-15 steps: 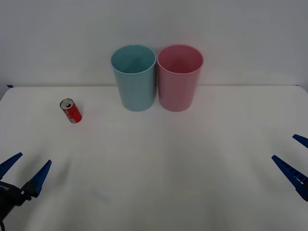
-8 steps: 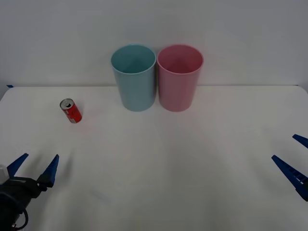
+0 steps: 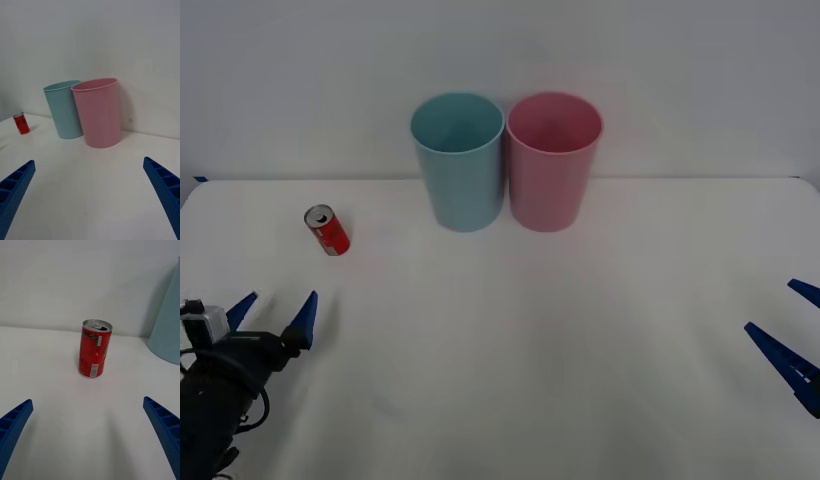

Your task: Grasp the object on the table and drop it into the matching bin: aluminum can to the light blue bin, PET bottle to the pink bin.

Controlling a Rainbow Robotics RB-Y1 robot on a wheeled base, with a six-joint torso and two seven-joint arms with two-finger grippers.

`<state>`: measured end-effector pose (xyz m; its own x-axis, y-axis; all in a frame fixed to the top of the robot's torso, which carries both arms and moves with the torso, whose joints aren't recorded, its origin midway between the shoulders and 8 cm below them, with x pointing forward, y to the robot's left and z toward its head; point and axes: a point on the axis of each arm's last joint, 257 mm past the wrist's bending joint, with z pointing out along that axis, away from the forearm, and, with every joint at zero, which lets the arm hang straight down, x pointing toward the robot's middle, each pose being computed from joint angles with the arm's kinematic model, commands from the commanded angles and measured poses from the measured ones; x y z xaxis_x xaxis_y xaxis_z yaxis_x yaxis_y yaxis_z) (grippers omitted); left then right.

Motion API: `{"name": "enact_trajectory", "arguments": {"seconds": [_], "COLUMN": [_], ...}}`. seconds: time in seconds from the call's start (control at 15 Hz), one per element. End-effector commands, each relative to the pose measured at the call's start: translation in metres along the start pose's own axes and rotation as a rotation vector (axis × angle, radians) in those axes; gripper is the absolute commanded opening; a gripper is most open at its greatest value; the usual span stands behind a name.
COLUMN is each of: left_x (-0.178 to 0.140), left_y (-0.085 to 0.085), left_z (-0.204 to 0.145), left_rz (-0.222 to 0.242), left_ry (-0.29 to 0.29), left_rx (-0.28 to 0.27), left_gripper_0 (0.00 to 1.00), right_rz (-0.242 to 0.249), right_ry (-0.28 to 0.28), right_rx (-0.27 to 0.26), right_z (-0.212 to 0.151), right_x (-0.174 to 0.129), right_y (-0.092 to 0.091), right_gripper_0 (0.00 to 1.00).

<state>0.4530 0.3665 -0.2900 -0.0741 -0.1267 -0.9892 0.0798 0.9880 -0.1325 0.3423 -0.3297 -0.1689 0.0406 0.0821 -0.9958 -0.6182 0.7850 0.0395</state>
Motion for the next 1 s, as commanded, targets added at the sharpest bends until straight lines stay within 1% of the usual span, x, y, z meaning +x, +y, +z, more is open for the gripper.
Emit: {"name": "enact_trajectory", "arguments": {"seconds": [0.07,0.33,0.53,0.8,1.0], "left_x": [0.001,-0.002,-0.001,-0.003,-0.002], "left_y": [0.002,-0.001,-0.003,-0.003,-0.004], "left_z": [0.022,0.049,0.069,0.096,0.116], "left_rz": [-0.001,0.005,-0.006,0.001,0.004], "left_ry": [0.001,0.001,0.008,0.021,0.038], "left_rx": [0.0,0.001,0.003,-0.016,-0.019], "left_gripper_0": [1.0,1.0,1.0,1.0,1.0], "right_rz": [0.0,0.0,0.0,0.0,0.0], "right_ry": [0.0,0.0,0.0,0.0,0.0], "right_rx": [0.0,0.0,0.0,0.0,0.0], "right_z": [0.0,0.0,0.0,0.0,0.0], "right_x": [0.0,0.0,0.0,0.0,0.0], "right_y": [0.0,0.0,0.0,0.0,0.0], "right_gripper_0": [1.0,1.0,1.0,1.0,1.0]}}
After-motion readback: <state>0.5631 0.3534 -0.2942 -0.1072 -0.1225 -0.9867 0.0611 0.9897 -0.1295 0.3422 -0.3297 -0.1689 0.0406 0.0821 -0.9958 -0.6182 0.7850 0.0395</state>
